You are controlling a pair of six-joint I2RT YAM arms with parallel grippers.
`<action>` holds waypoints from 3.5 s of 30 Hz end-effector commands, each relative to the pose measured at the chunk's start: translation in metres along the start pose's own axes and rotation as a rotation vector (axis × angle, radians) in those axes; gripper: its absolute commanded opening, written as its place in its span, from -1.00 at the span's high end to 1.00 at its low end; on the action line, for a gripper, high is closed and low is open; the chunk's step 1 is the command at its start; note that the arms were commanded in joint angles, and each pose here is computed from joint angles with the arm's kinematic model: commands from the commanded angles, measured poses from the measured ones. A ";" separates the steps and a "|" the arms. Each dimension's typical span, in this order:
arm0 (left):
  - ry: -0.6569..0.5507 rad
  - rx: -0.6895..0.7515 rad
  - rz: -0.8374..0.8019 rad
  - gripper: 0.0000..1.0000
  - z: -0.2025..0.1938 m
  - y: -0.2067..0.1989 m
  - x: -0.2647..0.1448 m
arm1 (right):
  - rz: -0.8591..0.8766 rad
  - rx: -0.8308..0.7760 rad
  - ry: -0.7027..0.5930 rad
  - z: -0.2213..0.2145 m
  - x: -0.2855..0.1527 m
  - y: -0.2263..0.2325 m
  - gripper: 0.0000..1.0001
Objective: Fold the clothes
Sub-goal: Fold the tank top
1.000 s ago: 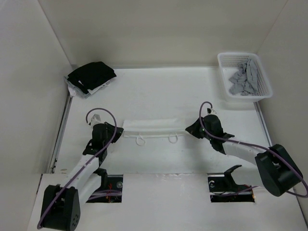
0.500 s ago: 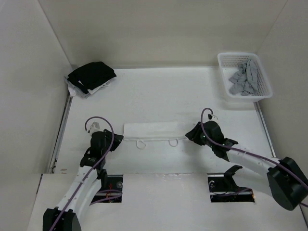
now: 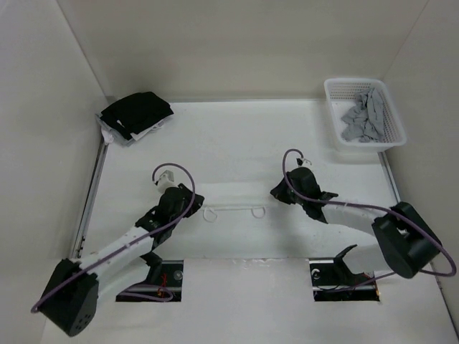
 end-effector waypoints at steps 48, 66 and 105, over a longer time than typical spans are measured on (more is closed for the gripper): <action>-0.013 0.113 -0.216 0.38 0.005 -0.039 0.004 | -0.075 0.157 -0.197 -0.006 -0.076 -0.029 0.84; -0.029 0.091 -0.262 0.34 0.004 -0.032 -0.013 | 0.003 -0.210 -0.050 0.023 -0.051 0.114 0.78; -0.056 0.173 -0.172 0.20 0.024 -0.020 -0.009 | 0.198 -0.077 -0.253 0.014 -0.046 0.047 0.77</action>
Point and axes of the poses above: each gripper's point midway between its finger pads, its own x axis out along the fingers, its own y axis along the line the jaws close on, z = x × y, the point moved 10 cm from there along -x, back along the fingers, and after that the axes turned 8 degrees about -x, right-handed, at the moved point
